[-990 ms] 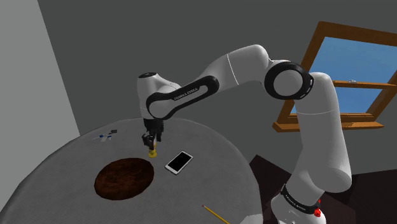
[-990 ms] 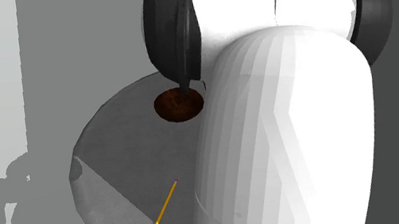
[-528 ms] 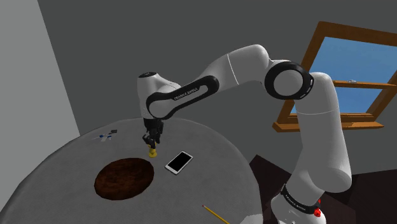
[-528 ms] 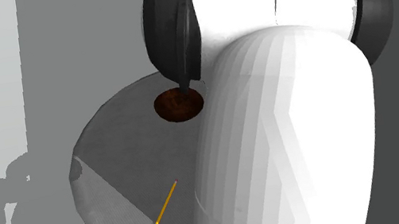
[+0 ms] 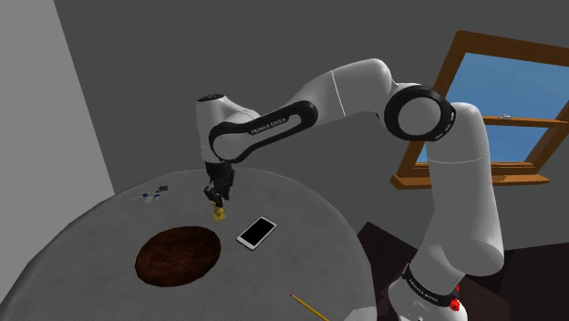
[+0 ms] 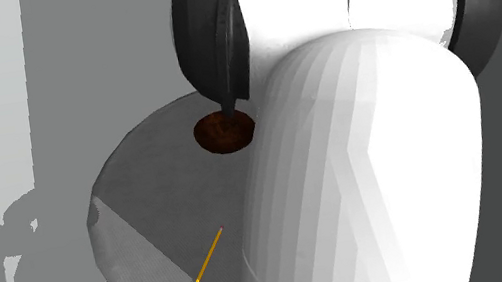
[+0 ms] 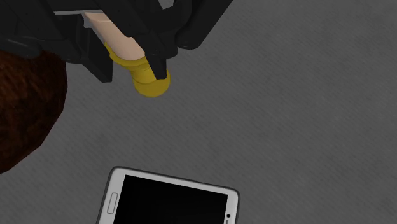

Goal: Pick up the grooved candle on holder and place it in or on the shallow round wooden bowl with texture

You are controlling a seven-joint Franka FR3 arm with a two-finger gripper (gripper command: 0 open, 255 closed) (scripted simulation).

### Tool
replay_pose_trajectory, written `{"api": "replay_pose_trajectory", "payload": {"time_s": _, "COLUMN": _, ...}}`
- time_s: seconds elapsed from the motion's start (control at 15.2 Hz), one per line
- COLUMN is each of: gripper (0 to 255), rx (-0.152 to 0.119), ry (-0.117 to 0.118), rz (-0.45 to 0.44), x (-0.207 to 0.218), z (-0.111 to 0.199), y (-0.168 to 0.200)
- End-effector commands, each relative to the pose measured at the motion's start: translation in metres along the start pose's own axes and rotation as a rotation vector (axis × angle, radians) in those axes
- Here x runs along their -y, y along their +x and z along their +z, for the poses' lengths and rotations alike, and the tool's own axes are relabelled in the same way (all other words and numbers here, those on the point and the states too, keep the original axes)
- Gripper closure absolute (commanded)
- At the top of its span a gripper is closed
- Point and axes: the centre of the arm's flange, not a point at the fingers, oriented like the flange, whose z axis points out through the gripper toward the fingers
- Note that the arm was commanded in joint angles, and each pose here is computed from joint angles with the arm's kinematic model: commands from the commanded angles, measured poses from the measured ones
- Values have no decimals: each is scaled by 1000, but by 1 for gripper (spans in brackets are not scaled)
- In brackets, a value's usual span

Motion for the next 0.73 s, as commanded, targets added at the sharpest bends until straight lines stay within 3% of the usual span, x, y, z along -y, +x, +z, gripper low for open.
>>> {"api": "replay_pose_trajectory", "payload": {"time_s": 0.0, "gripper": 255, "rx": 0, "ry": 0, "rz": 0, "x": -1, "z": -11, "y": 0}}
{"api": "replay_pose_trajectory", "payload": {"time_s": 0.66, "gripper": 255, "rx": 0, "ry": 0, "rz": 0, "x": -2, "z": -63, "y": -3}}
